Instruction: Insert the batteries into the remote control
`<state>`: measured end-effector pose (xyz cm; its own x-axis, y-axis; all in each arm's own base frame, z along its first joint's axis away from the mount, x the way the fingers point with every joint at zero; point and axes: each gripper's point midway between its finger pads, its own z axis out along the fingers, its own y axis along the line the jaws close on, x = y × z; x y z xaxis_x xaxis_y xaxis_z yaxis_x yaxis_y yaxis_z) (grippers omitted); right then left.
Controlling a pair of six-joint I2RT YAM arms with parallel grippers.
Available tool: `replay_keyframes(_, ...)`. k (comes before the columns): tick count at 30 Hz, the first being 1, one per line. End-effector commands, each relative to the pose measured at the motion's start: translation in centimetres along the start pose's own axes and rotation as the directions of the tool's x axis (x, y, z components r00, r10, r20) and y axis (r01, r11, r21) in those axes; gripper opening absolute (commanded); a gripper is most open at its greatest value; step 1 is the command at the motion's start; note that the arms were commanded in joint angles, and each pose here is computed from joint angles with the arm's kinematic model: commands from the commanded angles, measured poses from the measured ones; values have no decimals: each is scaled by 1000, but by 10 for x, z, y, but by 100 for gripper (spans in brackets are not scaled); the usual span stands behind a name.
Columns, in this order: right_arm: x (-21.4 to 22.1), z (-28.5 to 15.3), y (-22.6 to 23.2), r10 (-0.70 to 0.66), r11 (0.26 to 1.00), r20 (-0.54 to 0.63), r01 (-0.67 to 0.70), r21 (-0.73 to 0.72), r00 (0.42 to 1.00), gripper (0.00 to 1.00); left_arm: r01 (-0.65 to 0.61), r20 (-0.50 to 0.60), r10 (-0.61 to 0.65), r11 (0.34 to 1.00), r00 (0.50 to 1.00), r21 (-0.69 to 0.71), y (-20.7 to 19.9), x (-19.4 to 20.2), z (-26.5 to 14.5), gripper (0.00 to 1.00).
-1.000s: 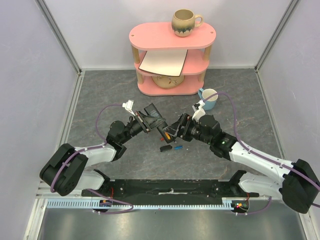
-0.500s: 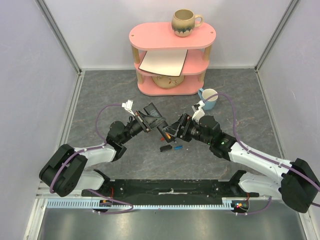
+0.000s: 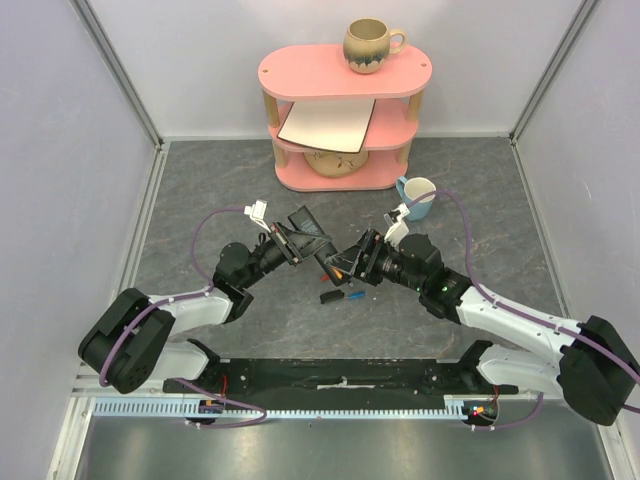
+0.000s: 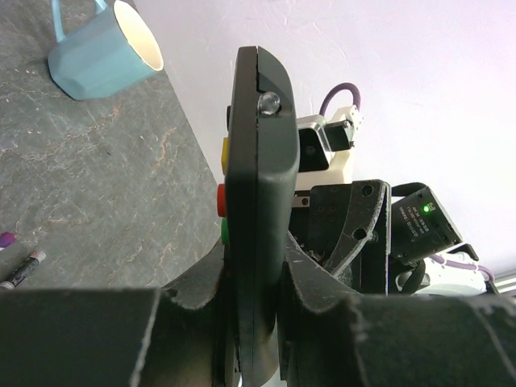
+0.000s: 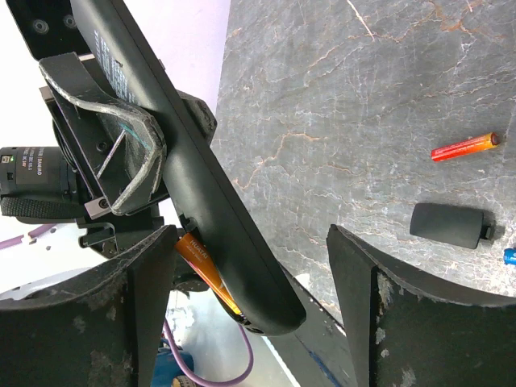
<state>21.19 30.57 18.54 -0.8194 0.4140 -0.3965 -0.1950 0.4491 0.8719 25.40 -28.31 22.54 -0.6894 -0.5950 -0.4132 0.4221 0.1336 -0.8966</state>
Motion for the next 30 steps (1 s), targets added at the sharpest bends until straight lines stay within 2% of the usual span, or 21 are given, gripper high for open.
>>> replay_keyframes(1,11,-2,-17,25,999,-32,-24,37,999,81,-86,112,71,987,991,134,-45,-28,5,2)
replay_keyframes(13,19,-4,-28,37,998,-47,-35,46,998,73,-84,136,62,983,989,164,-59,-38,10,2)
replay_keyframes(20,23,-5,-33,37,998,-58,-34,51,998,60,-81,135,57,980,989,180,-65,-40,13,2)
replay_keyframes(22,21,-5,-28,22,999,-57,-20,34,998,64,-81,124,59,981,991,178,-64,-39,13,2)
replay_keyframes(23,19,-5,-24,17,999,-53,-16,28,998,73,-79,118,59,981,991,176,-63,-38,14,2)
replay_keyframes(26,6,-7,-9,-14,1000,-17,14,12,1000,87,-73,90,60,988,994,139,-50,-30,12,2)
replay_keyframes(30,-16,-10,18,-63,998,29,63,-12,998,94,-49,70,44,996,997,80,-28,-19,5,2)
